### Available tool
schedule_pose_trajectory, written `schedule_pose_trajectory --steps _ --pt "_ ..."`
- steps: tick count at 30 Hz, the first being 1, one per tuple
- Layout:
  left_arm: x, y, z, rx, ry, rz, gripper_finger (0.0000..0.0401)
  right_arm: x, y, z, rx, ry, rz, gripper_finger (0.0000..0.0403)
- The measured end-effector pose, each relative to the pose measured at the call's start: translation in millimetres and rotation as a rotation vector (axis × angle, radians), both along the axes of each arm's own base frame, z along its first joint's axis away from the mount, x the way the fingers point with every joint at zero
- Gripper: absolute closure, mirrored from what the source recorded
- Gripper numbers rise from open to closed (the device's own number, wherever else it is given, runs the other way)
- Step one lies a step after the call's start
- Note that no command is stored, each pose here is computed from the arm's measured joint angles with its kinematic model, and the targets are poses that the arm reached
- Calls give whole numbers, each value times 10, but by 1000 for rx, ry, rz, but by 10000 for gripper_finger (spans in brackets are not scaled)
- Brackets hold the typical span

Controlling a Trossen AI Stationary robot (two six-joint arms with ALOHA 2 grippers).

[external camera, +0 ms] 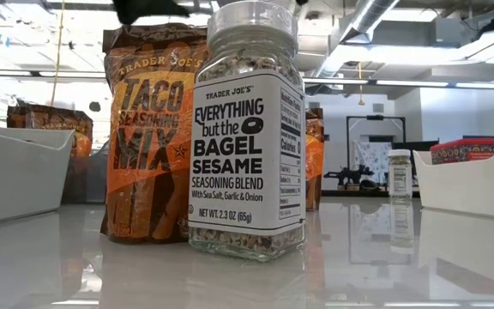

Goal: Sort spices by type
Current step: Adjust the white spice bottle inside the gray bin

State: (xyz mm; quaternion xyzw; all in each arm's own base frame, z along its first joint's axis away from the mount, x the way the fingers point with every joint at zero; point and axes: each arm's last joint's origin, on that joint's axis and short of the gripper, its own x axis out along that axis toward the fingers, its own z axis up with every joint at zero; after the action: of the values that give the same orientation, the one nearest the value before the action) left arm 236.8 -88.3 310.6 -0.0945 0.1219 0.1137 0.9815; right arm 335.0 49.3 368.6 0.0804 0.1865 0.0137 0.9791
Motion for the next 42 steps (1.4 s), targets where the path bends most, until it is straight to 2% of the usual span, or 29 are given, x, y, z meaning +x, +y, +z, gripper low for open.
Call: schedule_pose_trajectory --steps 6,14,24,29,32,38,42 --pt "110 -8 144 39 -101 -5 81 -3 37 13 14 -11 67 180" --pt "180 91 161 -48 -129 -49 81 16 128 118 -9 -128 109 180" --pt "305 115 225 -25 -221 -130 81 17 156 109 -4 -124 125 180" --pt "415 193 299 -59 -204 -174 81 15 156 102 5 -115 133 180" --pt "460 234 356 -56 -114 -193 81 10 154 82 10 -93 129 180" --pt "569 284 536 -61 -18 -190 81 6 150 61 12 -71 127 180" --pt "679 244 457 -69 14 -206 82 7 157 66 11 -77 132 180"
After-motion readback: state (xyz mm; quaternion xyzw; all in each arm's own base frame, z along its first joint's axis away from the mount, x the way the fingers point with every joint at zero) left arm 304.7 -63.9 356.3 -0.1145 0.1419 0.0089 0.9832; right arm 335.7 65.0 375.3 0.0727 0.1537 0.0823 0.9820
